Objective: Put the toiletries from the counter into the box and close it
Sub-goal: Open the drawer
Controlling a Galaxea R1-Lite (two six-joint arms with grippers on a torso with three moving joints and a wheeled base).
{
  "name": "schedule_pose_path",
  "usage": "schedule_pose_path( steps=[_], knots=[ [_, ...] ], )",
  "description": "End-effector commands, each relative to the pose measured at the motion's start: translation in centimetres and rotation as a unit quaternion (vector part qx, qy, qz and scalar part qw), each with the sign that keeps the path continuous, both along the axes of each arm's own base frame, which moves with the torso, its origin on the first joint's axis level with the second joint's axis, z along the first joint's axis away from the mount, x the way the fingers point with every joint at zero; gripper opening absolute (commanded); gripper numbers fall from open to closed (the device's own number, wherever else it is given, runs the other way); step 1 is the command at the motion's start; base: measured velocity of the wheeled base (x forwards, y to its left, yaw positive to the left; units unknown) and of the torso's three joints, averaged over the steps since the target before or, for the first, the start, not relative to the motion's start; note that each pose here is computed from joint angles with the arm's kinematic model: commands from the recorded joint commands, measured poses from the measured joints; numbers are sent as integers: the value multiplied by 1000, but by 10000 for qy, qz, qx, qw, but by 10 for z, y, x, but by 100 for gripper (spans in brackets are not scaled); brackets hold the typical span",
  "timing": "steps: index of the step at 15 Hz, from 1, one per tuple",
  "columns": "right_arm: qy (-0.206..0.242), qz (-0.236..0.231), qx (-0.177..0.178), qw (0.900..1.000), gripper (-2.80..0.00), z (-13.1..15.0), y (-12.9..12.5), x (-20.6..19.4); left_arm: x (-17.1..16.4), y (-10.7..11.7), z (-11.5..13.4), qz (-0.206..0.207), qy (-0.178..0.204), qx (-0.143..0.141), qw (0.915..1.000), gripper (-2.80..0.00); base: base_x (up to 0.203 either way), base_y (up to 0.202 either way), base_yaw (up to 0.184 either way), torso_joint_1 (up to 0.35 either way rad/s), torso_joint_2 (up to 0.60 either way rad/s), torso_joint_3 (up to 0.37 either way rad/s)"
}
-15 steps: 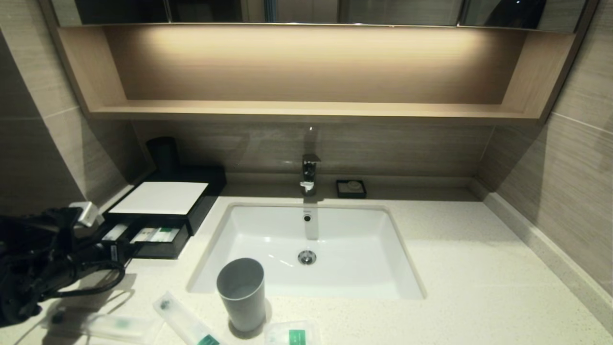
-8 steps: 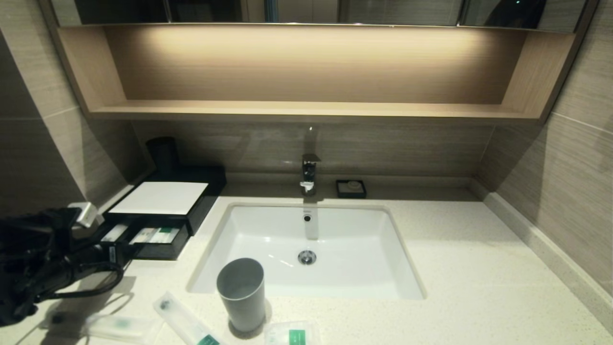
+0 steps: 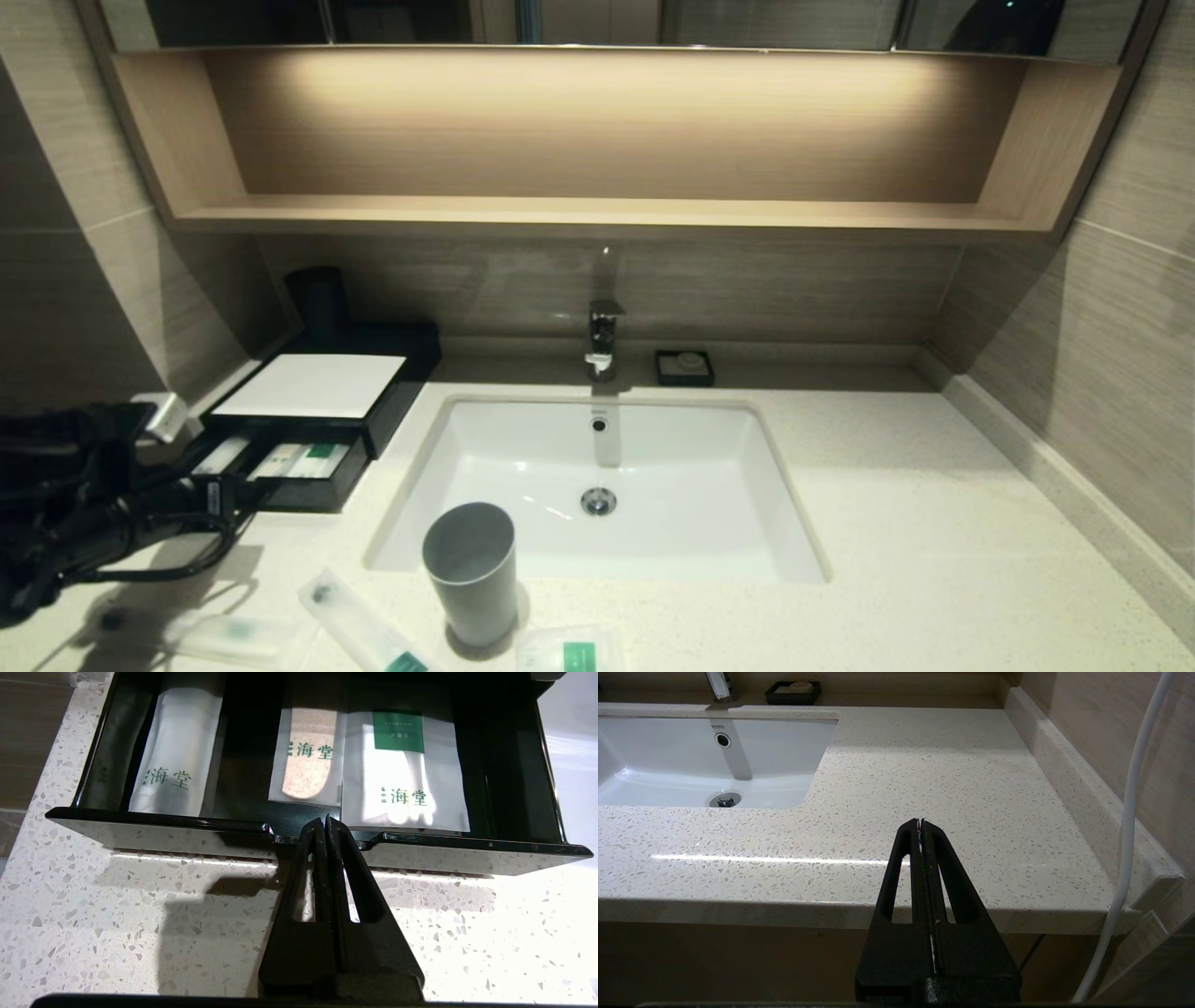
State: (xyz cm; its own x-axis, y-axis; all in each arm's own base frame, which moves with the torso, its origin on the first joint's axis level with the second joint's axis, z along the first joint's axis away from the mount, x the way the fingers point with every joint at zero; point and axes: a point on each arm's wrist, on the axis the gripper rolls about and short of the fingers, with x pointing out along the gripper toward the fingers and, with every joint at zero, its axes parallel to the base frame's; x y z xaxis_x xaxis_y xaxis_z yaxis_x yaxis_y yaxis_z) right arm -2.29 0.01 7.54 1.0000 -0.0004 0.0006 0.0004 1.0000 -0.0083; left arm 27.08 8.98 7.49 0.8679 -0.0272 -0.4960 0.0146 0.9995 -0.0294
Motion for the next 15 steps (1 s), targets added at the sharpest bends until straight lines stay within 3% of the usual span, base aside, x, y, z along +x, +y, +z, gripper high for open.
schedule_pose_path(
  steps=[1, 8, 15],
  knots=[
    [10, 2, 0, 10000, -280, 0, 0, 0, -4, -1, 9, 2, -53, 24, 10000, -280, 0, 0, 0, 0, 0, 0],
    [8, 5, -4, 10000, -280, 0, 0, 0, -2, 1, 21, 14, -212, 25, 9998, -280, 0, 0, 0, 0, 0, 0],
    [8, 2, -2, 10000, -280, 0, 0, 0, 9, 3, 14, 0, -140, 3, 9999, -280, 0, 0, 0, 0, 0, 0]
  ],
)
